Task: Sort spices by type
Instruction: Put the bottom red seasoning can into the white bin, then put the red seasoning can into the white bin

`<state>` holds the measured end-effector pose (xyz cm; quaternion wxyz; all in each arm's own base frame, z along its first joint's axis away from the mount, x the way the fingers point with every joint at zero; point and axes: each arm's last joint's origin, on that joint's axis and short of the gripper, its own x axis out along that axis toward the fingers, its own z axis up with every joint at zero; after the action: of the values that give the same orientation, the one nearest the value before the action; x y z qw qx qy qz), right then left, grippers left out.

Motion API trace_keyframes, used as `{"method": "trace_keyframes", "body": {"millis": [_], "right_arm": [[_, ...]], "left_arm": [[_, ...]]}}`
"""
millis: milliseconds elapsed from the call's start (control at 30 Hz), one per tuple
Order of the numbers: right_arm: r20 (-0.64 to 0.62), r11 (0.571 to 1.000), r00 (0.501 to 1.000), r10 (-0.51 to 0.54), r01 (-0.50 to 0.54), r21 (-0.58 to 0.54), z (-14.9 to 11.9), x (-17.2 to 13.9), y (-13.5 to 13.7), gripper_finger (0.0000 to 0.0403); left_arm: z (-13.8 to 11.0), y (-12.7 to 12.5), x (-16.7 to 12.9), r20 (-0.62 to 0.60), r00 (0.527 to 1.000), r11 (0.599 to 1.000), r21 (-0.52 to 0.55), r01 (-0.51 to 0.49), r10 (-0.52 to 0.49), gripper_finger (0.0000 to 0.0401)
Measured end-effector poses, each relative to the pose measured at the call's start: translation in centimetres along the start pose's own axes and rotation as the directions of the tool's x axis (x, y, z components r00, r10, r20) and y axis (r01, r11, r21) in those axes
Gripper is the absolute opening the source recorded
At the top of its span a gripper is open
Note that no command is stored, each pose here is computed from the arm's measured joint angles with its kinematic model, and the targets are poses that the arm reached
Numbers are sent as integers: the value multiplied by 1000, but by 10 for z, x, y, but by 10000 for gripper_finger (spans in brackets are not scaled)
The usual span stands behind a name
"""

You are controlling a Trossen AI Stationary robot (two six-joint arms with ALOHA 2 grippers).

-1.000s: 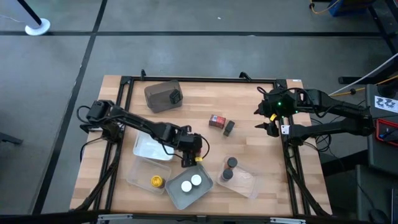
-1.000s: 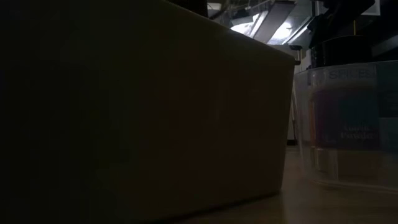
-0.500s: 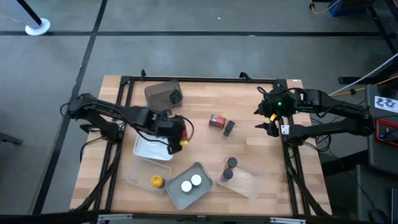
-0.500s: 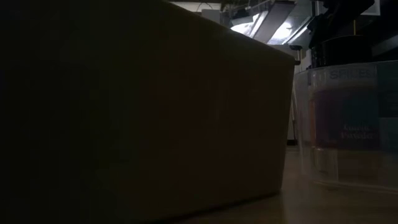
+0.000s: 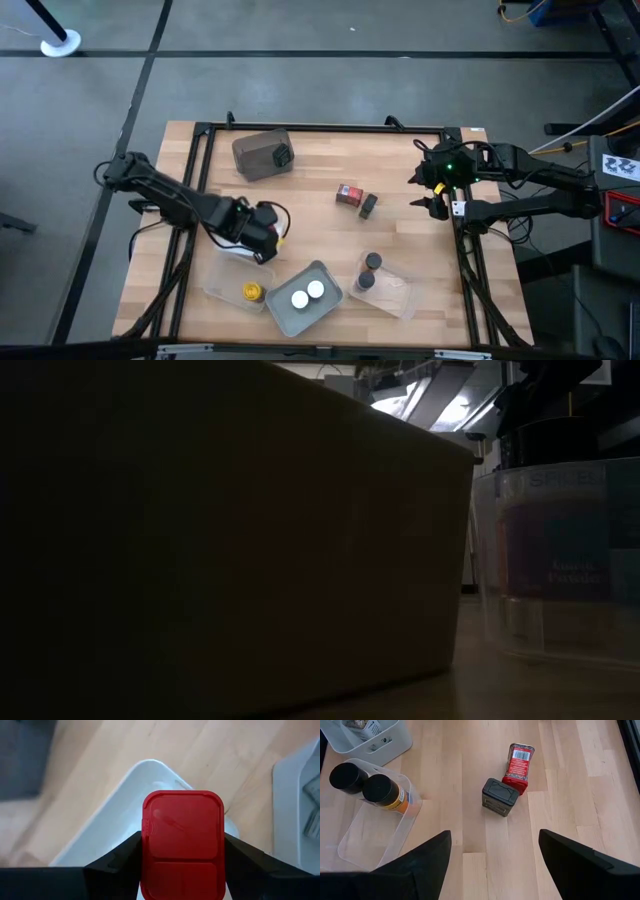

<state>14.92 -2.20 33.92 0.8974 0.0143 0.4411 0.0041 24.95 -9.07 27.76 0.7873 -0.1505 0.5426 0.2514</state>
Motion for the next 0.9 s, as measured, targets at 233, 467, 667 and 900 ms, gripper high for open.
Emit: {"method": "trace_keyframes", "body": {"millis": [233,467,667,900], "right_arm": [[0,1000,1000,0,0,0,0,0,0,301],[0,1000,1000,0,0,0,0,0,0,301],[0,1000,1000,0,0,0,0,0,0,301],[0,1000,1000,0,0,0,0,0,0,301]], "left_arm": [[-17,-5,35,21,999,996,-81,34,-32,214],[-24,-1,54,24,999,995,-96,35,-33,220],[-24,-2,55,20,999,991,-127,43,-41,245],[-22,1,56,-35,997,988,-138,62,-68,271]]}}
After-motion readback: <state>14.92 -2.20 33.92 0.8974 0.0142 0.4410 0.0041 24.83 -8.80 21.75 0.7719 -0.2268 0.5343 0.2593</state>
